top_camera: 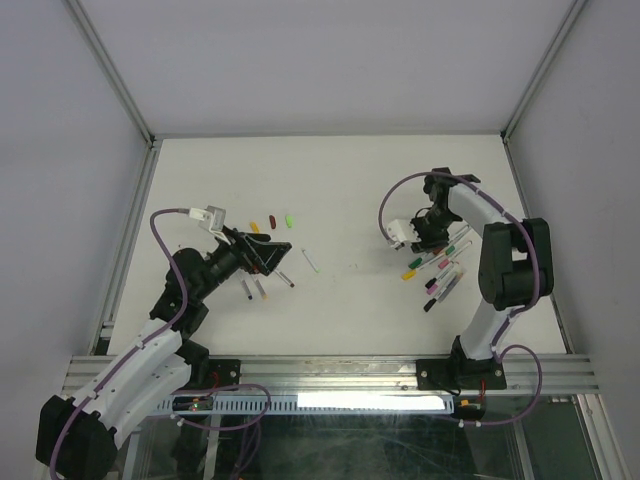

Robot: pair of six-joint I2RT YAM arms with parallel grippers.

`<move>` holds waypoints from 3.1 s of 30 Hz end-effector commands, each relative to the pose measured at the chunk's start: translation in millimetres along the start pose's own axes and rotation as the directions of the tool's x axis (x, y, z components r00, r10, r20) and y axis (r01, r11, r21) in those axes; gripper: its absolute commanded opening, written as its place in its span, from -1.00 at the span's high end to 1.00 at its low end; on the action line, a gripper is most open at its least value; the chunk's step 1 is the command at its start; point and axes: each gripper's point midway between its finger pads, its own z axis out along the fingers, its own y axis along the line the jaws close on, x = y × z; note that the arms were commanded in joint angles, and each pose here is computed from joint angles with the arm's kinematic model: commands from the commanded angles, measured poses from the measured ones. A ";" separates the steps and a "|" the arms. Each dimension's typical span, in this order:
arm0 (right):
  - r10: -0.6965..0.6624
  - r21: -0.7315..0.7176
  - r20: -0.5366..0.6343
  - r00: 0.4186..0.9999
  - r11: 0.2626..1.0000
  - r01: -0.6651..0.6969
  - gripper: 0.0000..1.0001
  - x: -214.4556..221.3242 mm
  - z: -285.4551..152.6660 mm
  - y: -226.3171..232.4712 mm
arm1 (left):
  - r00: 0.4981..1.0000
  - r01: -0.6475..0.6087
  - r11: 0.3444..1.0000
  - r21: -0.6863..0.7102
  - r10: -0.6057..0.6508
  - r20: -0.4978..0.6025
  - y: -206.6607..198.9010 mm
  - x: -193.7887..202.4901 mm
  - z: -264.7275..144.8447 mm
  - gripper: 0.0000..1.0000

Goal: Open the pen caps
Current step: Pick up the pen from the center of the board.

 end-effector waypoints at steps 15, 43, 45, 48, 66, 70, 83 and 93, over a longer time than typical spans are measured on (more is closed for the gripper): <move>-0.054 0.002 -0.015 0.998 0.999 0.054 0.23 8.7 23.7 5.8 | 1.000 -0.017 1.000 -0.007 0.017 0.026 0.9 -4.7 0.0 -0.98; 0.026 0.075 0.143 0.989 0.996 -0.037 0.82 -77.4 49.8 -71.6 | 0.999 -0.013 0.999 -0.032 0.014 0.038 4.6 -6.3 -2.5 -0.98; 0.060 0.079 0.146 0.987 0.994 -0.072 0.76 -84.1 54.4 -76.5 | 0.999 -0.017 0.999 -0.035 0.019 0.047 4.5 -8.2 -3.8 -0.98; 0.104 0.078 0.151 0.983 0.990 -0.116 0.59 -88.7 59.4 -77.5 | 0.998 -0.018 0.999 -0.040 0.021 0.057 4.9 -9.5 -5.4 -0.98; 0.229 0.061 0.172 0.958 0.968 -0.243 1.00 -84.6 72.5 -58.3 | 0.996 0.048 0.994 0.095 -0.055 0.073 -9.6 1.8 -3.7 -0.98; 0.286 0.112 0.264 0.921 0.939 -0.324 1.00 -102.5 53.1 -68.3 | 0.992 0.080 0.985 0.152 -0.094 0.086 -14.9 4.4 -2.4 -0.98; 0.526 -0.137 0.642 0.558 0.794 -0.592 1.00 -197.9 -33.6 -69.9 | 0.965 0.202 0.949 0.242 -0.234 0.115 -19.3 0.5 30.7 -0.89; 0.605 -0.494 0.755 0.253 0.778 -0.388 1.00 -261.9 -85.7 -37.2 | 0.927 0.269 0.927 0.263 -0.323 0.190 -29.9 -8.2 69.0 -0.86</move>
